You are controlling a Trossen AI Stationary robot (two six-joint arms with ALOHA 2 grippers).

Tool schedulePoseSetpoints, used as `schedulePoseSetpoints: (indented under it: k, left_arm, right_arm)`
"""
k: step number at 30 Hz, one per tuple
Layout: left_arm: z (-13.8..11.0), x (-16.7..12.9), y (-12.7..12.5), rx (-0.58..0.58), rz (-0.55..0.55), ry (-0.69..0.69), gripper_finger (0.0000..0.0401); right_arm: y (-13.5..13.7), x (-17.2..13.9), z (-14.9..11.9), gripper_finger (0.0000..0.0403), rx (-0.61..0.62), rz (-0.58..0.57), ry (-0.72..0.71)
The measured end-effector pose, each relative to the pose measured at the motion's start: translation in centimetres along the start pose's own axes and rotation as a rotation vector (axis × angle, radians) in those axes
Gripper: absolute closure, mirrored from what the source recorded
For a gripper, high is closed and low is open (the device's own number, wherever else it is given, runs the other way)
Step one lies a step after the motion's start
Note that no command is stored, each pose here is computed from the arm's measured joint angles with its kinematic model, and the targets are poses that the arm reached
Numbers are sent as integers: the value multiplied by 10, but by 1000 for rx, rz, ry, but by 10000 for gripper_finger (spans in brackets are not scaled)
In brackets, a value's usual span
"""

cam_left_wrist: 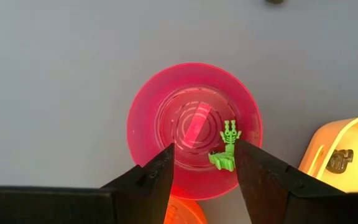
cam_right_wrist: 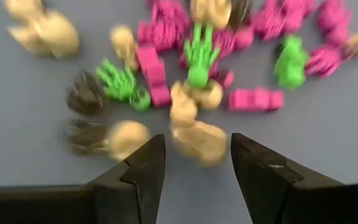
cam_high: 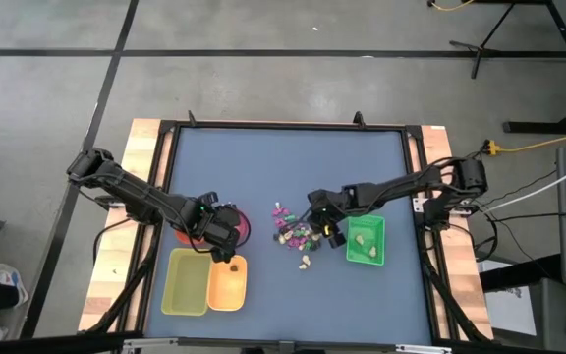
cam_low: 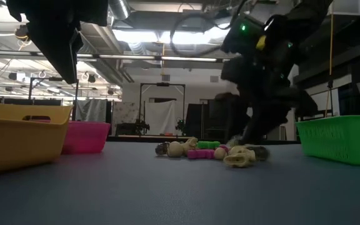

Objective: Sort Halloween decoration
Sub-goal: Put the white skull into the green bin

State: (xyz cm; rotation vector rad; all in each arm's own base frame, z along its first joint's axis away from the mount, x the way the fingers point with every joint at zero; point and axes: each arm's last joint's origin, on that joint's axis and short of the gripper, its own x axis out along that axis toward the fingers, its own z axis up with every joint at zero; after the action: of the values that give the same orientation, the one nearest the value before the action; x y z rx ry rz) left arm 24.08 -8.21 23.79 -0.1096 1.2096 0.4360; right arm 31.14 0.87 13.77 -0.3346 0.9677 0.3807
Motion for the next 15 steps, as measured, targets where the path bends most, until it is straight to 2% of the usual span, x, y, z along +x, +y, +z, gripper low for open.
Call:
schedulePoseSetpoints:
  k: [15]
  left_arm:
    - [1,0,1,4,32,-36,251]
  right_arm:
    - [-1,9,-3,219,3,1,16]
